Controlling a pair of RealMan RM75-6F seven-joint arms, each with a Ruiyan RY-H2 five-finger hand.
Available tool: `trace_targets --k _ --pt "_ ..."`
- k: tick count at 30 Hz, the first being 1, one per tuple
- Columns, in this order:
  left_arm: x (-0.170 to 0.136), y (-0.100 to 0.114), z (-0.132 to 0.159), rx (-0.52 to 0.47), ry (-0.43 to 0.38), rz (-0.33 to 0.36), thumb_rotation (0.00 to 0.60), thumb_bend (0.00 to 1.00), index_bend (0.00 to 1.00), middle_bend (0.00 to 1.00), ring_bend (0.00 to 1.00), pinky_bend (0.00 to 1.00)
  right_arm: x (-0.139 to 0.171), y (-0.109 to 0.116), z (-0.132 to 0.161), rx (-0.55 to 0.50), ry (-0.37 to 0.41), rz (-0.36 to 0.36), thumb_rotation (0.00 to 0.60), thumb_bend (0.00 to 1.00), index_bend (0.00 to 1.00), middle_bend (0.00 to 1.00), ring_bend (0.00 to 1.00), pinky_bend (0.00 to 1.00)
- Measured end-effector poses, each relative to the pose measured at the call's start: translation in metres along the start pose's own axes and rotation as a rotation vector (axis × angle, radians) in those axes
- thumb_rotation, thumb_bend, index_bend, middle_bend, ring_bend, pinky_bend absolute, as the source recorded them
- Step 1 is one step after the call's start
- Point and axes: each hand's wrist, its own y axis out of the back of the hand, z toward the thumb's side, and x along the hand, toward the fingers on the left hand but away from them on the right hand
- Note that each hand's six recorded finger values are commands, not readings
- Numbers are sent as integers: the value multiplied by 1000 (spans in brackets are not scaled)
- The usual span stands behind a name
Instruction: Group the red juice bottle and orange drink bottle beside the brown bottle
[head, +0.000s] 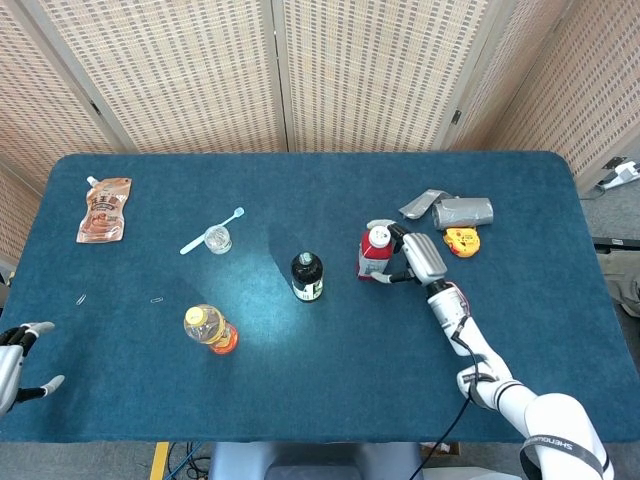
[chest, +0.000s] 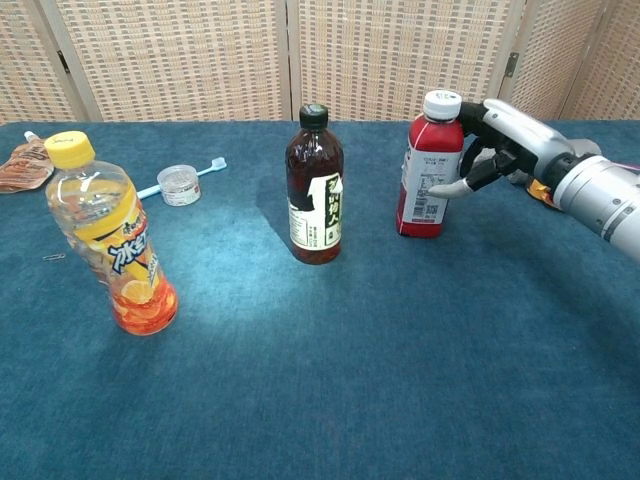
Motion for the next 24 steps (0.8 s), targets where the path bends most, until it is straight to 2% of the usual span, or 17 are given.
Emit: trace_targets --k 3,8,15,24 --pt "0 -1 0 1 1 -3 600 55 258 272 239 403 0 2 0 2 2 -5 600 0 91 129 188 413" --pt "1 -3 1 9 -2 -10 600 55 258 272 239 404 3 10 5 5 34 -32 600 0 84 126 184 410" --pt "2 -7 3 20 -10 -18 600 55 258 273 240 407 13 31 14 87 80 -63 600 0 90 158 184 409" --pt "0 -10 13 26 -39 -22 600 55 258 273 240 414 54 62 36 283 92 -65 600 2 221 235 185 409"
